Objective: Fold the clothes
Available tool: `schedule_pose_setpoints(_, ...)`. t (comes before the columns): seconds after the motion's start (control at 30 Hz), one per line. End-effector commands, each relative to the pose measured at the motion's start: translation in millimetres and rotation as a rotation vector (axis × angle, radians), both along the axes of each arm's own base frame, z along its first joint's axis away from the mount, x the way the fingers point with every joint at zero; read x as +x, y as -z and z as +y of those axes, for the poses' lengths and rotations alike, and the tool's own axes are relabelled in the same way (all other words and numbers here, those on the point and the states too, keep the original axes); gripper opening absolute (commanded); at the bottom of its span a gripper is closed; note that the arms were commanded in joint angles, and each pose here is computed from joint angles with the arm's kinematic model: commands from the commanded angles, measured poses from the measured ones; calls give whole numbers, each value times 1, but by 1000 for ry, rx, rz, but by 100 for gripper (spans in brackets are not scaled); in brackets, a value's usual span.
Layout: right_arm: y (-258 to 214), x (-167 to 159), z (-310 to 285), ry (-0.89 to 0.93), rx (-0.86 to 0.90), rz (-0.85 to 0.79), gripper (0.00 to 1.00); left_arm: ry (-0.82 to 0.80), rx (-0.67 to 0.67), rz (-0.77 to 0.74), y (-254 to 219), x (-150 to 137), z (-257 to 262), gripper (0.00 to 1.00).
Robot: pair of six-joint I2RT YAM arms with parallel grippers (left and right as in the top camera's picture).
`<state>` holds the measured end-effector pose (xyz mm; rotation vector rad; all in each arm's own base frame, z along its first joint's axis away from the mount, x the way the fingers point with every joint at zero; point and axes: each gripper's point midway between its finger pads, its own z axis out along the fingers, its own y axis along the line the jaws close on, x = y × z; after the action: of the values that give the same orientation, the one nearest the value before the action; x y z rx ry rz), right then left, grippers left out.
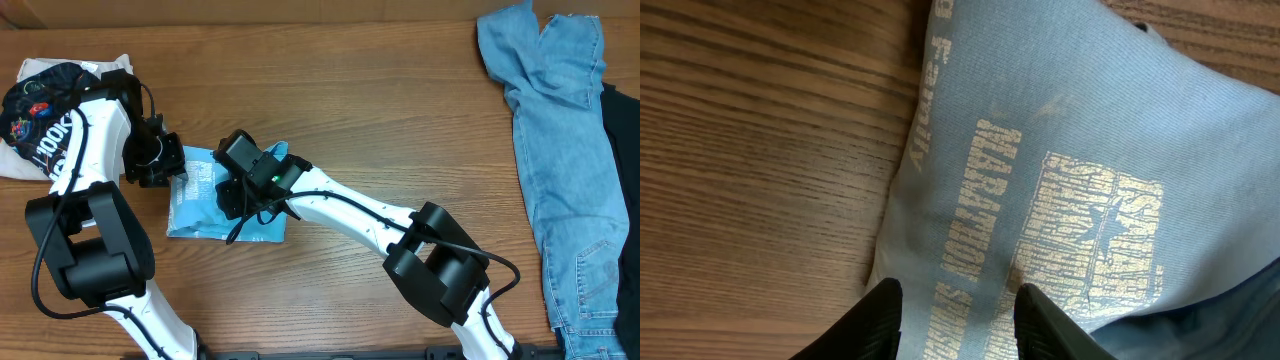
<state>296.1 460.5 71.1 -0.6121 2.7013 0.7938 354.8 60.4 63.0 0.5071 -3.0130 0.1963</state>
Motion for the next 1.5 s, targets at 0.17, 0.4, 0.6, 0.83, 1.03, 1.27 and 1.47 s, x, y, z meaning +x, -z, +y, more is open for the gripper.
schedule_pose_setpoints(0.17,-14,-6,21,-31,99,13,41,9,-14,15,5,-3,-2,40)
schedule_pose_setpoints(0.4,-15,-7,25,-16,109,19,41,10,-14,19,5,-4,-2,41)
schedule_pose_setpoints(0.6,9,-9,22,11,70,64,40,10,-15,22,5,-4,-2,41)
schedule_pose_setpoints(0.83,18,-10,19,13,48,79,5,10,-15,23,5,-5,-2,41)
schedule_pose_setpoints(1.03,25,-7,-10,67,-61,99,4,10,-15,25,5,-5,-2,41)
schedule_pose_setpoints(1.27,14,8,-65,177,-234,58,4,10,-15,22,5,-4,-2,41)
schedule_pose_setpoints(1.47,19,4,-98,229,-328,128,4,17,-15,24,5,-5,-2,41)
